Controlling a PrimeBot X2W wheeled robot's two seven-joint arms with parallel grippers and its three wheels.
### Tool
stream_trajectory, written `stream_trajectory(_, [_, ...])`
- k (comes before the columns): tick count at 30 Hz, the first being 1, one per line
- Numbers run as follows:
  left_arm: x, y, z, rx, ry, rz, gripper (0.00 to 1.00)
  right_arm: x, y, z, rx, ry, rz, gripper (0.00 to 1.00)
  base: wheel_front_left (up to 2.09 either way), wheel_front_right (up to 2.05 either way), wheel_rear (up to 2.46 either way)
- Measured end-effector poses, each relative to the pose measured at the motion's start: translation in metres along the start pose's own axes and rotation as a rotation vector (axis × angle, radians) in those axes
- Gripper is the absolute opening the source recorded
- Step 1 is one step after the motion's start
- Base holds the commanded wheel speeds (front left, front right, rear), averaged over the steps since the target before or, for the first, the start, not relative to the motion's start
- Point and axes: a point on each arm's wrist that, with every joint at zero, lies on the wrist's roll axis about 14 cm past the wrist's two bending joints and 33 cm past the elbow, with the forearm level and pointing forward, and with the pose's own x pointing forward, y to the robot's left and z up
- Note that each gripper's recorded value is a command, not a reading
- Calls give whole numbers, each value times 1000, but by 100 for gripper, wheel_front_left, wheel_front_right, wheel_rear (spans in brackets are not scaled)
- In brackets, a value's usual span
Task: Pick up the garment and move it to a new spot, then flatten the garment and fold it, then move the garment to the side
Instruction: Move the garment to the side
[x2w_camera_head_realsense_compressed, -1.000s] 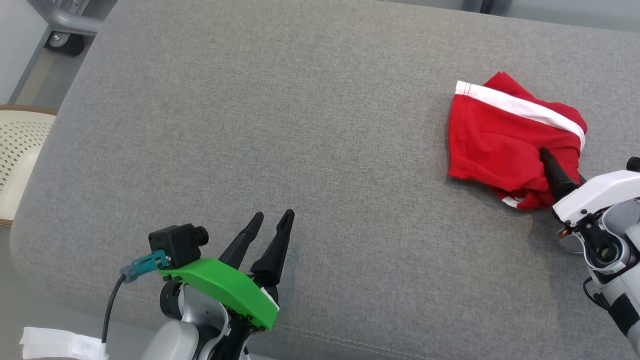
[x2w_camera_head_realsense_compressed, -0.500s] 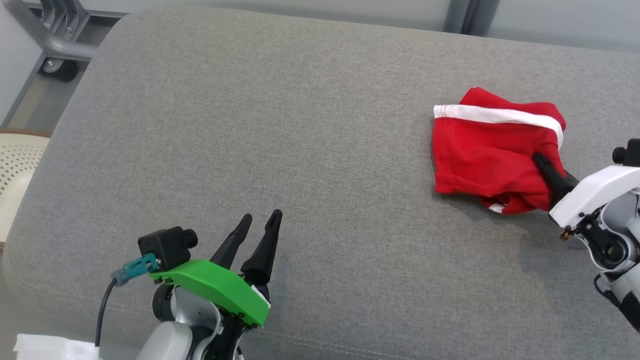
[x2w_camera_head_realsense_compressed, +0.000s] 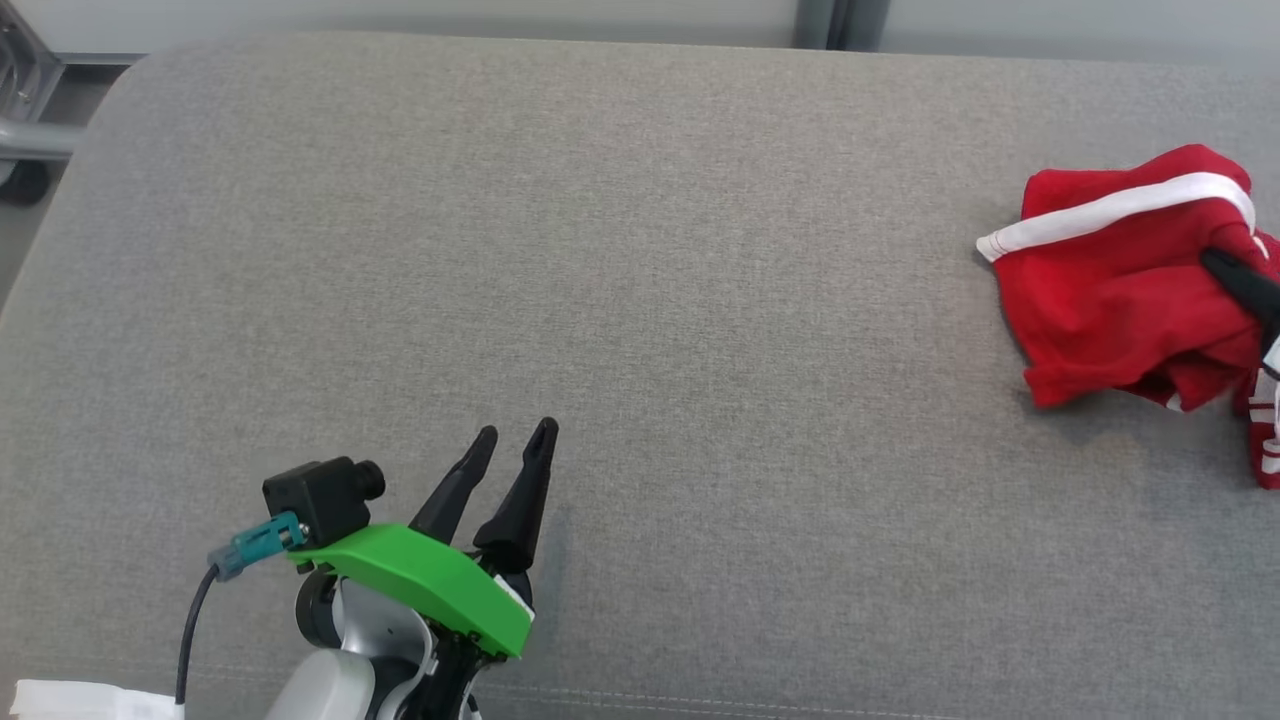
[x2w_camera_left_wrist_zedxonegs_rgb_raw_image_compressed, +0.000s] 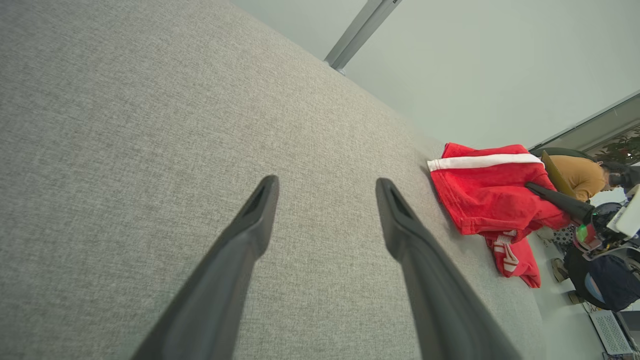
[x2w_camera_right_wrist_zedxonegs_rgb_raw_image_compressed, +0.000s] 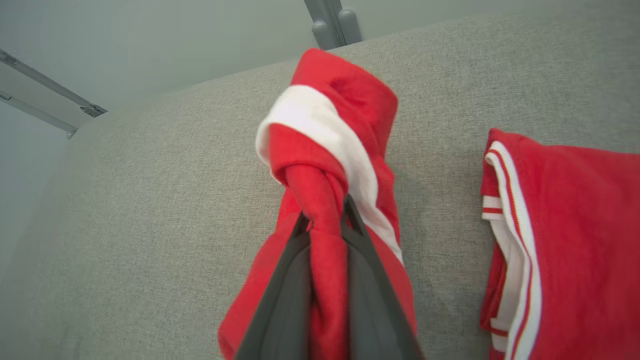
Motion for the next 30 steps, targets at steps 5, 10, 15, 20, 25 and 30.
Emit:
stream_trajectory(5, [9,-4,-4,3,22,-22,100,-16,-24,2,32,43,-40,0,0,0,0])
stream_trajectory(10, [19,-1,-13,19,60,-24,100,-32,-51,8,91,45,-99,0,0,0,0])
stream_trajectory(15, [30,-9,-27,26,119,-56,100,-47,-82,3,166,54,-189,0,0,0,0])
stream_trajectory(20, [41,-12,-39,44,170,-77,100,-61,-115,-6,199,62,-303,17,0,0,0])
stream_trajectory(25, [50,-12,-52,50,214,-90,100,-71,-146,-14,179,35,-432,100,0,0,0])
stream_trajectory(30, [63,-18,-57,51,234,-113,100,-82,-173,-4,83,-60,-550,100,0,0,0])
